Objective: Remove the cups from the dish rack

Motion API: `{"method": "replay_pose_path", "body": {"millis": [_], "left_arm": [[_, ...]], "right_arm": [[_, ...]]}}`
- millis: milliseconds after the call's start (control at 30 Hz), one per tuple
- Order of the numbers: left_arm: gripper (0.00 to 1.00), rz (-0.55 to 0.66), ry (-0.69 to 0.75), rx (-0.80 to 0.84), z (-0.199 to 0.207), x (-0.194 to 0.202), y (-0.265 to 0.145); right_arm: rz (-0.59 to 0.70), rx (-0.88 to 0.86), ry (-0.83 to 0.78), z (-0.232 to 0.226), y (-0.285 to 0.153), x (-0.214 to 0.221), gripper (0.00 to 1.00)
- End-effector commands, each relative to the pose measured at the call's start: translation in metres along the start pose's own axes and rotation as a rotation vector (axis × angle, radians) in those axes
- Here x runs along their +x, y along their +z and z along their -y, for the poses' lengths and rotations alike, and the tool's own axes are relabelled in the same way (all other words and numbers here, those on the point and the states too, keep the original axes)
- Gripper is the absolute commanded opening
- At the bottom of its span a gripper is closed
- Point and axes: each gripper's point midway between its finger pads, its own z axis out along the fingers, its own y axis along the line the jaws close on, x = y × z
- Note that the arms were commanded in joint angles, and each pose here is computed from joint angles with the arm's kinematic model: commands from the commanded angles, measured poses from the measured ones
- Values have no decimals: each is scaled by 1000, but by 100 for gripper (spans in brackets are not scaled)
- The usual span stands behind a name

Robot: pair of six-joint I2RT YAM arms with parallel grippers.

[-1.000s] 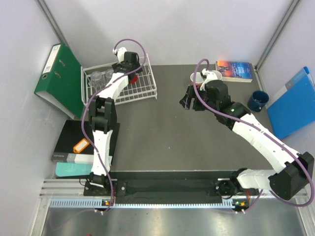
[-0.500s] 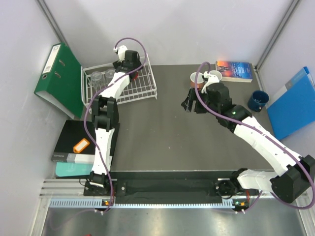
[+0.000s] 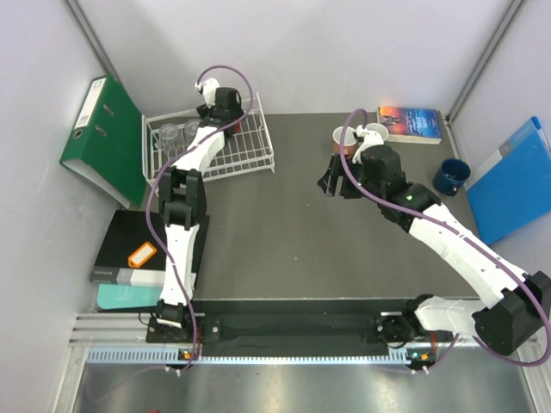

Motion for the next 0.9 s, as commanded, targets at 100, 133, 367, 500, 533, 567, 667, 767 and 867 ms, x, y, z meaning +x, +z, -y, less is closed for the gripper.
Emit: {"method": "replay_pose_path", "body": {"millis": [100, 133, 367, 500, 533, 567, 667, 767, 867], "left_arm": [[0, -69, -59, 58, 2, 8, -23], [0, -59, -66, 66, 4, 0, -31], [0, -55, -32, 119, 21, -9, -68], [0, -76, 10, 131, 31, -3, -87], [0, -74, 19, 133, 33, -5, -92], [0, -88, 47, 137, 37, 6, -98], [0, -109, 88, 135, 40, 19, -112], [0, -135, 113, 125, 35, 33, -123], [0, -158, 133, 111, 27, 42, -131]], "right_arm": [[32, -30, -8, -8, 0, -6, 75], [31, -31, -2, -8, 0, -5, 75], [43, -55, 13, -14, 2, -9, 74], [46, -60, 21, -15, 4, -9, 74], [46, -60, 21, -15, 4, -9, 74], [52, -64, 24, -16, 3, -11, 74], [54, -64, 27, -15, 3, -10, 74], [58, -70, 28, -17, 3, -11, 74], [62, -72, 29, -17, 3, -11, 73]]}}
